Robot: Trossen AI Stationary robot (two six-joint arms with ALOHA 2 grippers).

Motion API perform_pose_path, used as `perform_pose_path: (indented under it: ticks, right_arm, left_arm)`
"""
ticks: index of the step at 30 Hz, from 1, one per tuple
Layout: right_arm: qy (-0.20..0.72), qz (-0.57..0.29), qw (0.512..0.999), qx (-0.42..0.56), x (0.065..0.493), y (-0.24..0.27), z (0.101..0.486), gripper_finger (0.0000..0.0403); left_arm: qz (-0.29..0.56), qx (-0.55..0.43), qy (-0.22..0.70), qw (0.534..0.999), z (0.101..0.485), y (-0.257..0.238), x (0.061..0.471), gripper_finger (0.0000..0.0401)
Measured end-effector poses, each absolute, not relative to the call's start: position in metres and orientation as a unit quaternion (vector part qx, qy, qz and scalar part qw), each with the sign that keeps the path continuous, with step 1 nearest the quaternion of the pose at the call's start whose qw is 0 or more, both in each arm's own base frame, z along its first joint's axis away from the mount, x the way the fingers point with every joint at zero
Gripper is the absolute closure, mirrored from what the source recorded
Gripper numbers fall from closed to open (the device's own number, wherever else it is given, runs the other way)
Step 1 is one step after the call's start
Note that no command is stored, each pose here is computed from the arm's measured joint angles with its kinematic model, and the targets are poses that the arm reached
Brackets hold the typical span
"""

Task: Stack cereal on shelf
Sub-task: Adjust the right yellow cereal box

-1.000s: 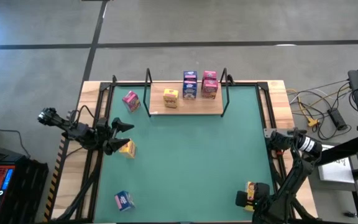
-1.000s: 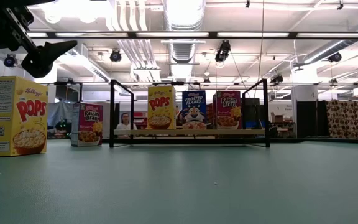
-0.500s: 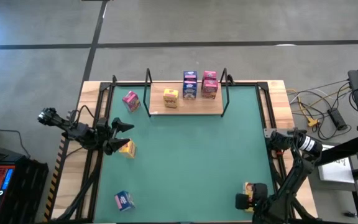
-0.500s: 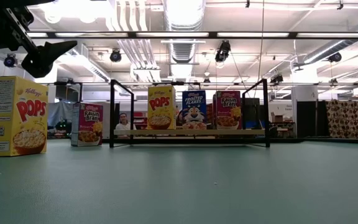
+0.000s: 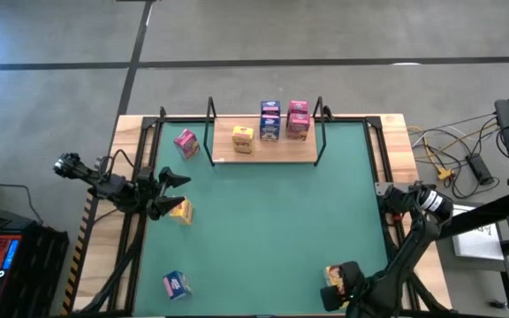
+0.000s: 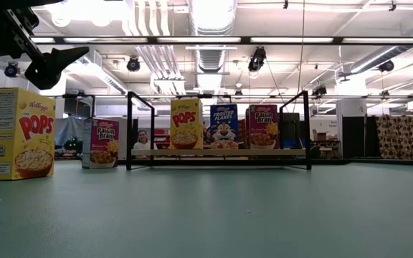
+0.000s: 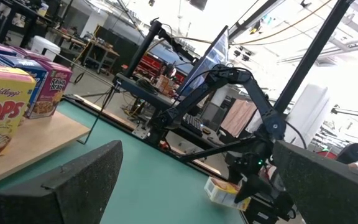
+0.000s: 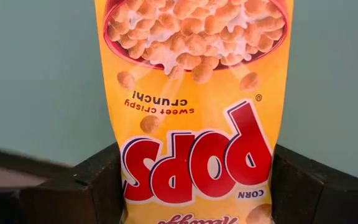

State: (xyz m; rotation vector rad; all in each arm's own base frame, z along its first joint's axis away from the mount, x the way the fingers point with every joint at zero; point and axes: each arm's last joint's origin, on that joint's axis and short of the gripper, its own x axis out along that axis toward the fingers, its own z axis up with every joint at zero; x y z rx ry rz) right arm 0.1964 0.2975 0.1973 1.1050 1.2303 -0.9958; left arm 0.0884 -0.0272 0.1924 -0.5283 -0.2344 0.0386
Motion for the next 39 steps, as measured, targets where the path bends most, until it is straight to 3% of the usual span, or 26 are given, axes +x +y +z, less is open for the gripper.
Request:
perform_pose_path:
  ticks: [10, 16, 20, 28, 39]
  right_arm:
    - [0.561, -0.347, 0.607, 0.443, 0.242, 0.275, 0.219, 0.0117]
    - [0.597, -0.281, 0.605, 0.446, 0.278, 0.251, 0.226, 0.0117]
    - [0.643, -0.239, 0.554, 0.471, 0.302, 0.225, 0.227, 0.0117]
    - [0.676, -0.246, 0.392, 0.574, 0.334, 0.171, 0.23, 0.0117]
    - [0.606, -0.234, 0.341, 0.68, 0.367, 0.142, 0.237, 0.0117]
  left_arm:
    - [0.019, -0.26, -0.116, 0.958, 0.192, -0.027, 0.088, 0.0003]
    - [0.019, -0.26, -0.115, 0.958, 0.192, -0.027, 0.088, 0.0003]
    - [0.019, -0.26, -0.115, 0.958, 0.192, -0.027, 0.088, 0.0003]
    - [0.019, -0.26, -0.115, 0.958, 0.192, -0.027, 0.088, 0.0003]
    - [0.019, -0.26, -0.115, 0.958, 0.192, -0.027, 0.088, 0.0003]
